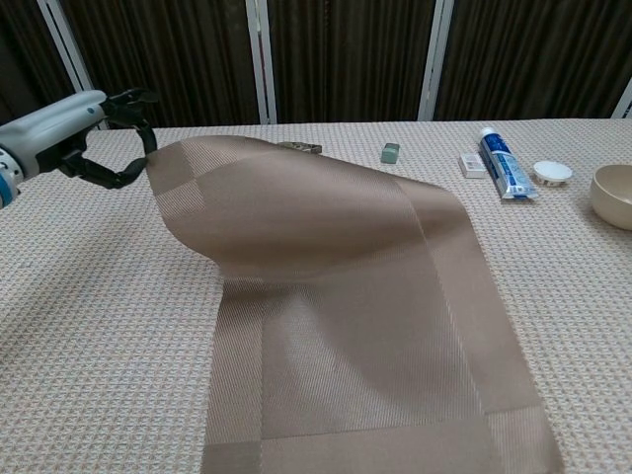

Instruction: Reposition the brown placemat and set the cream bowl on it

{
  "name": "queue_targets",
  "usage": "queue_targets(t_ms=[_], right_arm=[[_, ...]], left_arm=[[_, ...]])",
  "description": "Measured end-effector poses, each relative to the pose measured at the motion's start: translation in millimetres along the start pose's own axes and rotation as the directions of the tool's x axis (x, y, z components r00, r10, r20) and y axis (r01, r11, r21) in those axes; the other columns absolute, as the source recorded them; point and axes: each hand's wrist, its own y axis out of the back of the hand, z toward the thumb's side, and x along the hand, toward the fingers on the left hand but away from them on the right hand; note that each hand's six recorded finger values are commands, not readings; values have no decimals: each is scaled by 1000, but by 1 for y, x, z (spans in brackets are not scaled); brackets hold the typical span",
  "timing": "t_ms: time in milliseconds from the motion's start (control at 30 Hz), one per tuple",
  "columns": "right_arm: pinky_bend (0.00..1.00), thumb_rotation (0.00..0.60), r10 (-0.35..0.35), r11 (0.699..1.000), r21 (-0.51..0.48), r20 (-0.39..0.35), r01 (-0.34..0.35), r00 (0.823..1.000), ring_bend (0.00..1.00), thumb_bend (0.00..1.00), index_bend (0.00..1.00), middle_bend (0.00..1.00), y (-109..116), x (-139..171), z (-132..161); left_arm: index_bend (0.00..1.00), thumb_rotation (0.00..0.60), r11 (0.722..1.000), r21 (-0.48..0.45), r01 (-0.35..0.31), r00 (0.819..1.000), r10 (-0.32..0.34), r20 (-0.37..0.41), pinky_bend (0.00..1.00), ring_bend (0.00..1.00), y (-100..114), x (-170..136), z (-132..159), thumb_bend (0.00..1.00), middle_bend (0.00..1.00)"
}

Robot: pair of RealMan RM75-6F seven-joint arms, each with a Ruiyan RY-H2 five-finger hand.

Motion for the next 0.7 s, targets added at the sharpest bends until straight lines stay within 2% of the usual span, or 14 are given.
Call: queue_targets(t_ms=[33,100,167,233,267,333,433,700], right_arm=[[0,600,1,1000,1,0,-1,1000,0,0,26,0,0,0,0],[0,600,2,1000,1,-1,-2,1000,0,0,26,0,-1,0,1],[0,600,3,1000,3,-2,-3,1000,0,0,26,0,-1,0,1],[0,600,6,1000,5,-3,-6,1000,0,0,26,0,-2,0,1],[0,600,7,1000,6,-3,-7,1000,0,0,26,0,-2,0,2],[0,600,11,1000,8,-5,-11,1000,0,0,26,0,-4,1,2],[0,600,15,1000,11,-7,-15,1000,0,0,26,0,-6,1,3],[0,600,22,1000,21,-13,-21,1000,0,0,26,0,-9,2,5]], left_arm=[[656,600,1000,5,-3,1000,3,-17,0,0,3,-3,-9,519,0],[535,600,1000,18,-3,999,4,-42,0,0,6,-8,-23,475,0],[255,600,999,32,-1,998,3,-70,0,0,7,-16,-36,300,0],[58,600,999,34,2,996,1,-90,0,0,8,-23,-47,106,0],[5,600,999,35,3,995,1,-97,0,0,8,-25,-51,34,0],[0,600,999,43,1,993,4,-115,0,0,13,-32,-61,0,0],[0,600,998,51,-25,992,31,-120,0,0,23,-38,-69,0,0],[0,600,993,64,-96,990,102,-100,0,0,51,-48,-72,0,0]])
